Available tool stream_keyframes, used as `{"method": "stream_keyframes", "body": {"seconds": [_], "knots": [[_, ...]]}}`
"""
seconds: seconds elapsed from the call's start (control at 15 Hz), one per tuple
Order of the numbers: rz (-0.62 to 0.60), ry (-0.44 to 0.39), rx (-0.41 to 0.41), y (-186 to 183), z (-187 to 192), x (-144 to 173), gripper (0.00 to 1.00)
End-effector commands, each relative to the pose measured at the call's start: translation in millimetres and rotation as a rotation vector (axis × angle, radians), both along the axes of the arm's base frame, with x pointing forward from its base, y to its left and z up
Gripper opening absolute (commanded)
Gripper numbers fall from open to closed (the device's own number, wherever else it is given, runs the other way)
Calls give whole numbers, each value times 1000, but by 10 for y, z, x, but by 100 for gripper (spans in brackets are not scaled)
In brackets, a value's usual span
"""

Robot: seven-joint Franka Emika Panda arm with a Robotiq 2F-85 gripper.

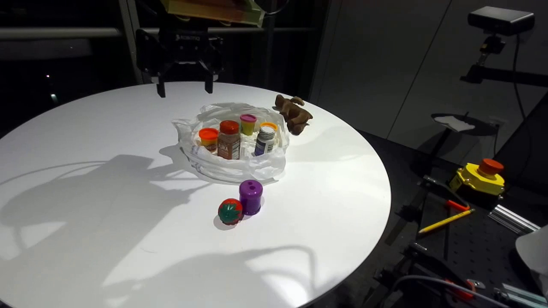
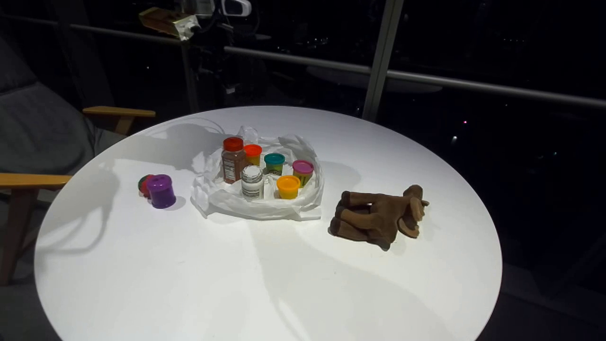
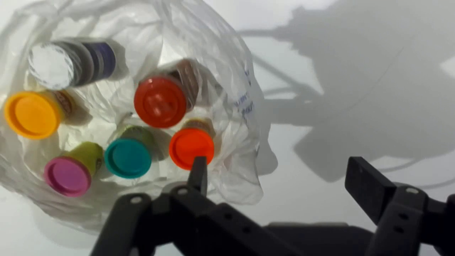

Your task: Place the containers and strawberry toy in the white plastic

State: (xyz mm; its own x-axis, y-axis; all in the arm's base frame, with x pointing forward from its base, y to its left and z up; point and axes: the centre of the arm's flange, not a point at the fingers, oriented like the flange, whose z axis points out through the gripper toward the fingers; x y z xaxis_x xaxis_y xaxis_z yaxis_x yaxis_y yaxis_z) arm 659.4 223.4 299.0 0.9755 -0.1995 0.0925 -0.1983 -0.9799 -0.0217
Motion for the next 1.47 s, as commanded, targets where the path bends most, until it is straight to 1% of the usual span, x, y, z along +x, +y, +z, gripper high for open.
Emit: {"method": "stream_keyframes", "body": {"seconds": [0.0, 0.2, 0.33, 0.53, 0.8, 0.93, 1.07, 1.4], "knots": [[-36, 79, -36, 1, 28, -667, 100], [-71, 144, -37, -8, -122, -1020, 100], [-93, 178, -23, -31, -219, -1178, 100], [-110, 198, 5, -77, -330, -1348, 100], [-133, 190, 19, -210, -553, -1362, 100], [-166, 166, 41, -291, -665, -1359, 100], [-200, 134, 44, -361, -784, -1332, 100], [-235, 154, 62, -401, -1009, -1405, 100]]}}
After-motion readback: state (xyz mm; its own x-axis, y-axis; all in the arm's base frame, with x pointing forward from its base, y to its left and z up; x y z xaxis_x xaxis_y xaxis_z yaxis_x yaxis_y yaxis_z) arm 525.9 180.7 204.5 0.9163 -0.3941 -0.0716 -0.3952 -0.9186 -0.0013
